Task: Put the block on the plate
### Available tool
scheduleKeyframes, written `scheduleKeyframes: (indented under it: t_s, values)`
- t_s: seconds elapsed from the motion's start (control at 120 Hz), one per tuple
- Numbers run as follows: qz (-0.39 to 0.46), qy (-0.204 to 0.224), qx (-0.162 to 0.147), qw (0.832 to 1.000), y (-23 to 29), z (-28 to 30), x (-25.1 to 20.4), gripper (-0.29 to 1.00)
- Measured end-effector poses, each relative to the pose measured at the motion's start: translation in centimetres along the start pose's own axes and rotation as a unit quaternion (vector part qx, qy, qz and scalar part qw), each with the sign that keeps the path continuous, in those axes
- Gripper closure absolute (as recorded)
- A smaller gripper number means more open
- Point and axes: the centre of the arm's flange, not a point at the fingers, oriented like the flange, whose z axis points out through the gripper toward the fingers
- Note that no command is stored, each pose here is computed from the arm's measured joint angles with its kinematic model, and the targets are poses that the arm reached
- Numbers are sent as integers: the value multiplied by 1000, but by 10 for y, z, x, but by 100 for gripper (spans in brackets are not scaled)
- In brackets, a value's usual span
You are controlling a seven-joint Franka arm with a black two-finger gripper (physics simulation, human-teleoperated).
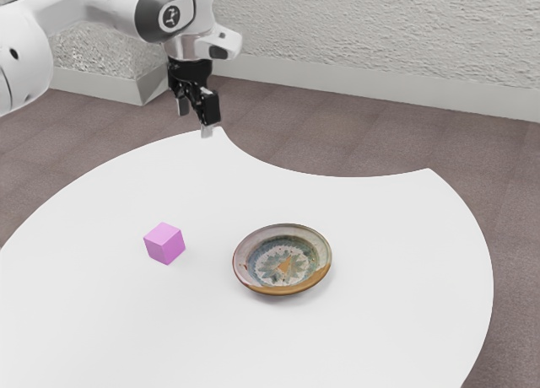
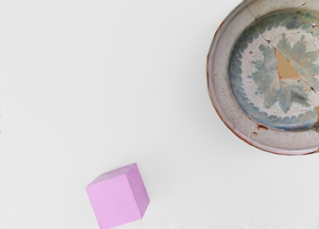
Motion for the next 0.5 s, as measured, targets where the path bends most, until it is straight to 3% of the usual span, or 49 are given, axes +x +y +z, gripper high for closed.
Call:
scheduleKeyframes:
  t_s: [0.233,0.5]
  values:
    - [75,-53,-12,996,-19,78,-3,0]
    - [108,-107,-65,986,-48,191,-26,0]
